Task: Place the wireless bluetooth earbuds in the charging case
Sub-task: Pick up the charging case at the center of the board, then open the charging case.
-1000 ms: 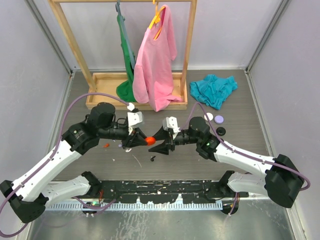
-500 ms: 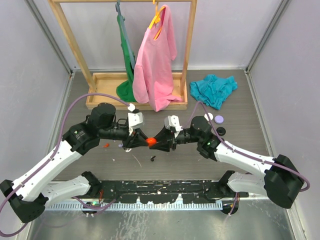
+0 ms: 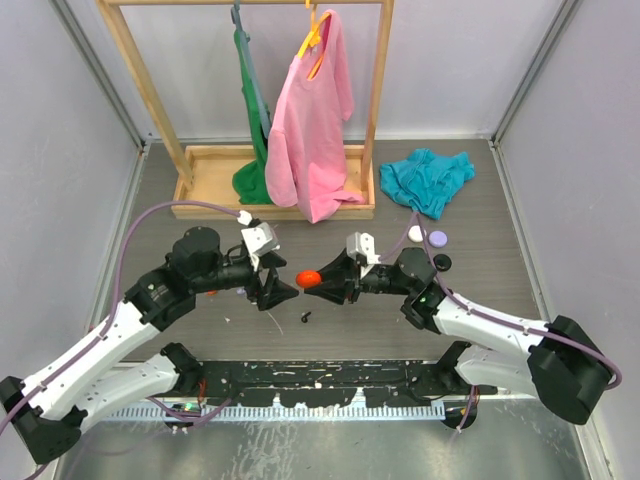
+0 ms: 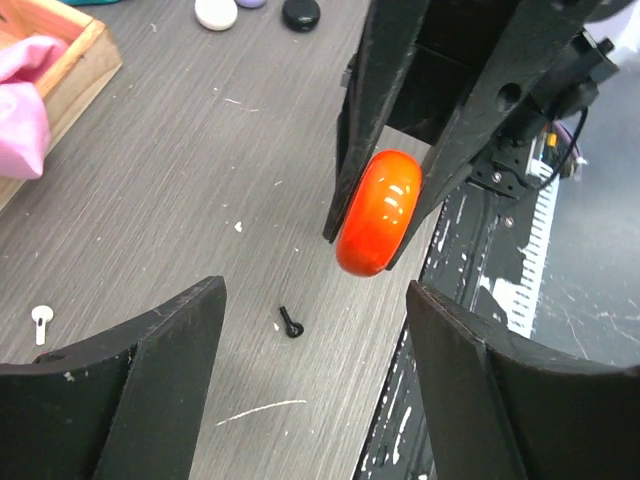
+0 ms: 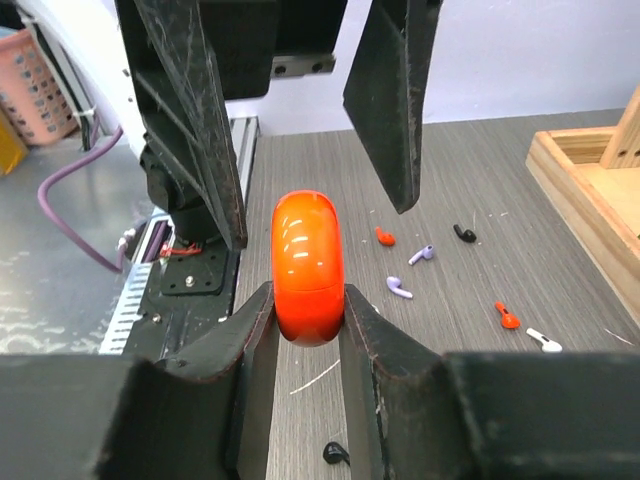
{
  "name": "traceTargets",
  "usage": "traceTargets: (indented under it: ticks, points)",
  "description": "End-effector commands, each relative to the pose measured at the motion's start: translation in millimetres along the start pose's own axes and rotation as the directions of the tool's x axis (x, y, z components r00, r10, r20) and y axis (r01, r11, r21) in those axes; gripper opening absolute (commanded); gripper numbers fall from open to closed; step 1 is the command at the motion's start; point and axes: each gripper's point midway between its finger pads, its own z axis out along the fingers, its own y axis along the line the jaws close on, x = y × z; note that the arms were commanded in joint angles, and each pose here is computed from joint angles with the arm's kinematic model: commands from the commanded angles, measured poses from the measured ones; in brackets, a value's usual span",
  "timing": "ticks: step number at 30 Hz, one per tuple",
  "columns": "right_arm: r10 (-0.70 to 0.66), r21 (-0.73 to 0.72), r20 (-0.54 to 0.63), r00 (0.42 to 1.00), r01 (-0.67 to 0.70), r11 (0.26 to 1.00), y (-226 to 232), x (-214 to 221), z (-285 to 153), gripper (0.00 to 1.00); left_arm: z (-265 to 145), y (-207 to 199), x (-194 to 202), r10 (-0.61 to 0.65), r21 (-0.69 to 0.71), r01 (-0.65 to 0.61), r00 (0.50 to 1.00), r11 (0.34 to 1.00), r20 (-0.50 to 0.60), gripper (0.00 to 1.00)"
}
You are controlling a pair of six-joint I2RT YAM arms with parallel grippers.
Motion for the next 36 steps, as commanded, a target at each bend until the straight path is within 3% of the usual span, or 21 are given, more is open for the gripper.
traceTargets:
  ticks: [1,13,36]
  points:
    - [-0.044,0.047,0.149,0.988,0.037,0.998,-3,-37,-2,0.02,-2,12,-42,-0.007,-0.083,0.026,0.977,0.996,0.215,0.75]
    - [0.013,0.006,0.153,0.988,-0.014,1.000,0,-19,1,0.01,7,14,-47,-0.079,-0.064,0.101,0.955,0.993,0.286,0.79]
    - [0.007,-0.029,0.156,0.988,-0.002,1.000,6,-11,-1,0.01,9,47,-49,-0.214,-0.223,0.289,0.927,0.931,0.307,0.83]
